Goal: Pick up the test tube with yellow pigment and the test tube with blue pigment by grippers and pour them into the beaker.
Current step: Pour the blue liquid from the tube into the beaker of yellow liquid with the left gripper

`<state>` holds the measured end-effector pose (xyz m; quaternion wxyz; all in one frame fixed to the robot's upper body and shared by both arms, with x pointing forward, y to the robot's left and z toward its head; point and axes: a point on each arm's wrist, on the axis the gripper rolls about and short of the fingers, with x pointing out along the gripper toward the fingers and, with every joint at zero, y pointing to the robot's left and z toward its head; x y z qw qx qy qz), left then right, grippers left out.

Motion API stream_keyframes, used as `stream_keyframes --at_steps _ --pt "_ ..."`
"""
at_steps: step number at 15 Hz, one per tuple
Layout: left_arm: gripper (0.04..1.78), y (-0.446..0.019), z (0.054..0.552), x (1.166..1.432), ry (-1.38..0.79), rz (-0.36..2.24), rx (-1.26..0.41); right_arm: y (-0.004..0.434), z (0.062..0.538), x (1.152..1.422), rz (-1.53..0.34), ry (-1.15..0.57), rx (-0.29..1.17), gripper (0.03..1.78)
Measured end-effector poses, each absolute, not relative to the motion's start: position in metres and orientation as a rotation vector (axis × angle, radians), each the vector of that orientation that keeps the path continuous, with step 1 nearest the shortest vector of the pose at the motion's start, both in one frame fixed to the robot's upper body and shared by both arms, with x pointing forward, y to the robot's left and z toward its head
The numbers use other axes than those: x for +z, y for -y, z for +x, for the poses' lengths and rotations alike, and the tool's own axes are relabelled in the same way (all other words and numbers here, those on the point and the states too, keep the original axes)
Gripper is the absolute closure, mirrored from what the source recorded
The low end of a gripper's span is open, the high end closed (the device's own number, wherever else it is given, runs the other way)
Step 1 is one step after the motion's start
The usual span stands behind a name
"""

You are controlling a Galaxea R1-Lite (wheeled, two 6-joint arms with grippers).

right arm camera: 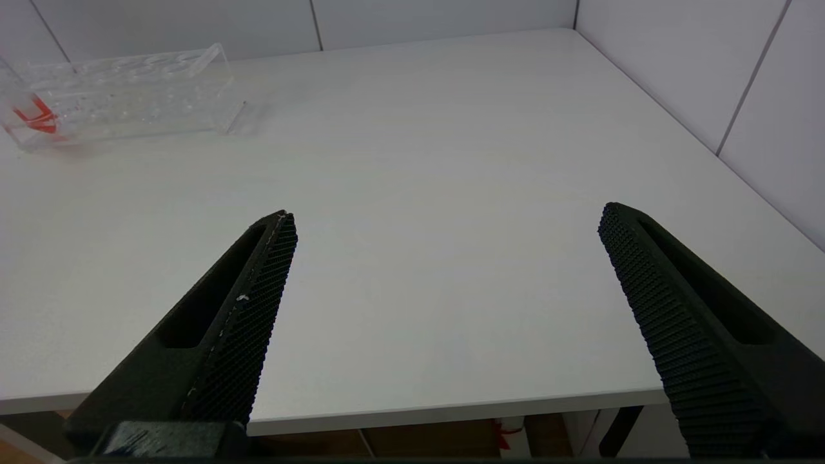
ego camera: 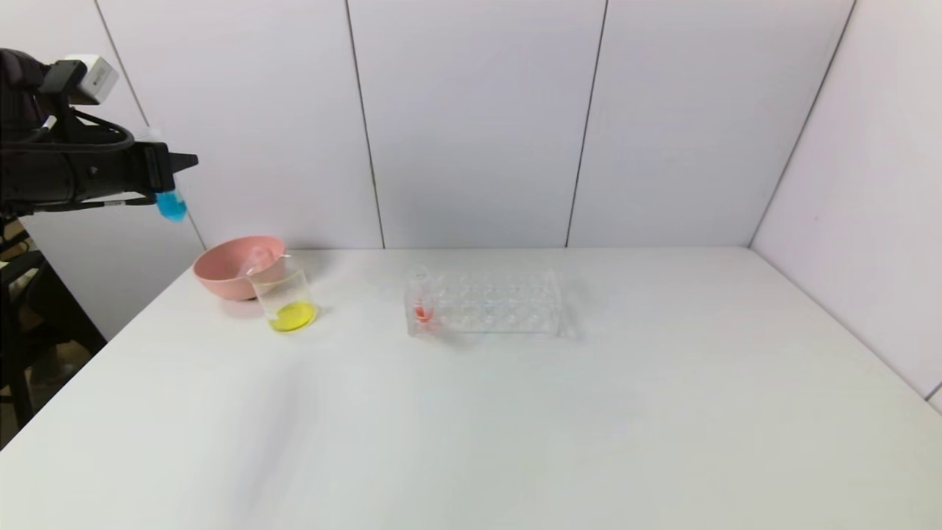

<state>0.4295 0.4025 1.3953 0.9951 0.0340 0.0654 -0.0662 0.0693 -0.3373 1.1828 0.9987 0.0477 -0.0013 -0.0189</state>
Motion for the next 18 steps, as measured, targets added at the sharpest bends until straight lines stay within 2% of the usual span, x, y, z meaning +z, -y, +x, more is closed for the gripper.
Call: stream_keyframes --at_steps 7,12,18 --pt "1.29 -0.416 0.436 1.399 -0.118 0.25 -0.268 0.337 0.069 1.183 0.096 0.003 -0.038 0.1" --pt "1.29 -0.43 0.44 1.409 -0.131 0.478 -0.372 0.337 0.069 1.183 0.096 0.003 -0.038 0.1" --pt "1.29 -0.442 0.457 1.402 -0.176 0.696 -0.492 0.337 0.069 1.183 0.095 0.003 -0.038 0.1"
